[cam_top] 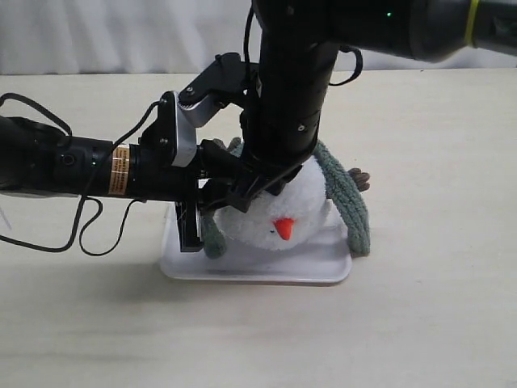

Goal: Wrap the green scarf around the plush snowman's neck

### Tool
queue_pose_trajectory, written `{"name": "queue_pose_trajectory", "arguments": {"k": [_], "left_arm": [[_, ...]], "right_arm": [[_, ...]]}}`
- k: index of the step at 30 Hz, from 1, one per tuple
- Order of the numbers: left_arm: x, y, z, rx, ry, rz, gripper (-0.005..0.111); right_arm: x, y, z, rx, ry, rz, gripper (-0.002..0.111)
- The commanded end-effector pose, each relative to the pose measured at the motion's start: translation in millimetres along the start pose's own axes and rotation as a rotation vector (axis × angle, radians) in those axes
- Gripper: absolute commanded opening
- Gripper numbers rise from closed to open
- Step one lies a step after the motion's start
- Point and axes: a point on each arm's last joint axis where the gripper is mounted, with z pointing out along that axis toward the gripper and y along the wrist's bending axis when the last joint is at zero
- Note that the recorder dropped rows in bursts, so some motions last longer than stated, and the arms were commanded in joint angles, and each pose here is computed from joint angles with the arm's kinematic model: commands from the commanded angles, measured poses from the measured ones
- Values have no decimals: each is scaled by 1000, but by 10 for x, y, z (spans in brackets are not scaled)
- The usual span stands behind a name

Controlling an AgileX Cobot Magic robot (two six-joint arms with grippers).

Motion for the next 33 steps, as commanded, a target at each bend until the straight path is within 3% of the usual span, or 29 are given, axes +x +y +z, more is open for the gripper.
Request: {"name": "queue_pose_trajectory", "arguments": {"k": [1, 5, 9, 16, 23, 28, 33], "left_arm": [[94, -25, 38, -1, 65, -4, 32], [94, -25, 38, -1, 65, -4, 32], [88, -26, 38, 1, 60, -4, 32], [80, -30, 39, 5, 51, -3, 32], [81, -41, 39, 17, 52, 2, 32], [79, -42, 39, 18, 50, 2, 32], [77, -43, 39, 19, 47, -1, 32]], "right_arm": [[21, -2, -224, 23, -94, -21, 4], [35, -36, -531, 88, -249, -24, 5], [67, -52, -804, 131, -383, 1, 12], [154, -329, -781, 328, -310, 124, 29], [147, -549, -393, 296, -166, 120, 29], [89, -507, -305, 185, -201, 93, 29], [61, -518, -191, 176, -176, 84, 29]]}}
